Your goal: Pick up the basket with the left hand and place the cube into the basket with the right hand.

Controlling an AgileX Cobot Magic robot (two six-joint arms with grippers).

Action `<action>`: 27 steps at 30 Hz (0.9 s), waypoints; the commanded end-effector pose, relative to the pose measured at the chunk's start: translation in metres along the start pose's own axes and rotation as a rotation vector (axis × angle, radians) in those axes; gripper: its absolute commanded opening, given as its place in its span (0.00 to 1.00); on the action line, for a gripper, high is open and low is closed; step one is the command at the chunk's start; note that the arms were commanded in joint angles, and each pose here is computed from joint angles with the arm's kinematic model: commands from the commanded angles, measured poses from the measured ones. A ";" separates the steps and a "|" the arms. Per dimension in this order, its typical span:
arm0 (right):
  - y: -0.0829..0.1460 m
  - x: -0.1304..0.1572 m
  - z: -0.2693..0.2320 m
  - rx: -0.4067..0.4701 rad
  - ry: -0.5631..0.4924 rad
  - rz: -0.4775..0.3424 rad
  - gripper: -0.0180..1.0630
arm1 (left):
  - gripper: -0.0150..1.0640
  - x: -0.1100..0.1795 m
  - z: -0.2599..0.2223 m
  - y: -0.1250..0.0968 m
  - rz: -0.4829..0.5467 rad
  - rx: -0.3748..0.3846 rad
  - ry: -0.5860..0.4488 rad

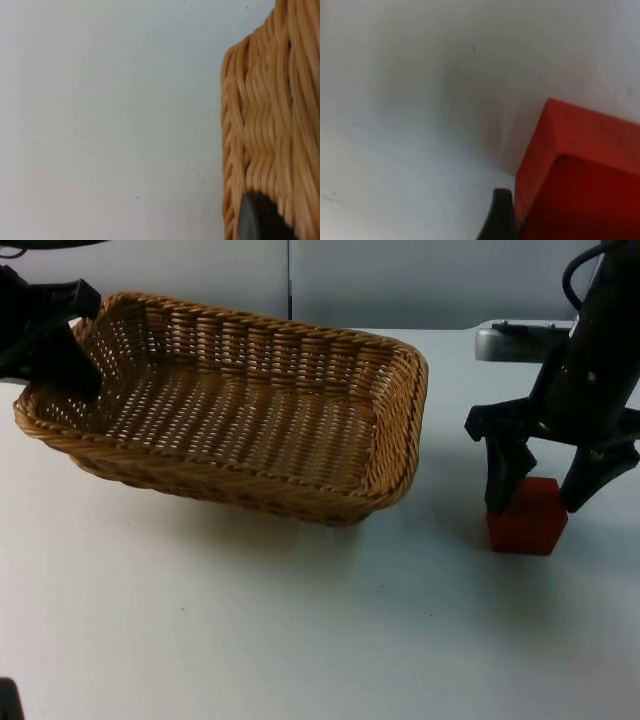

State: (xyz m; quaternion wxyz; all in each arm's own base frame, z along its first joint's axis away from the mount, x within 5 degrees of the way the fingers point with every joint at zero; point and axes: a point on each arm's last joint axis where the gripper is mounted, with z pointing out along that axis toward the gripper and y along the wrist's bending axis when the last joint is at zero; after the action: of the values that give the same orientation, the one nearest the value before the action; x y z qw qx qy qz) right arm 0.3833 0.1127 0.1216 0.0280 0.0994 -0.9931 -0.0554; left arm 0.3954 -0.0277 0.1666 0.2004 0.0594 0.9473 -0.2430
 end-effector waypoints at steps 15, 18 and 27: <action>0.002 -0.039 -0.075 0.086 -0.251 -0.093 0.01 | 0.01 -0.006 -0.007 -0.007 -0.018 0.027 -0.037; 0.054 -0.046 -0.124 -0.311 -0.333 -0.254 0.01 | 0.01 -0.008 -0.007 -0.008 -0.013 0.040 -0.049; 0.135 -0.038 -0.124 -0.431 -0.364 -0.476 0.01 | 0.01 -0.008 -0.007 -0.013 -0.017 0.084 -0.057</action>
State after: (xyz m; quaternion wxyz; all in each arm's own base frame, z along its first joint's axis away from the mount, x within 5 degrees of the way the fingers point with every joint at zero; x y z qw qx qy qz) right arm 0.4034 0.2310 0.2662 -0.1431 0.2904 -0.8986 -0.2961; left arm 0.3973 -0.0306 0.1693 0.2133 0.0557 0.9396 -0.2617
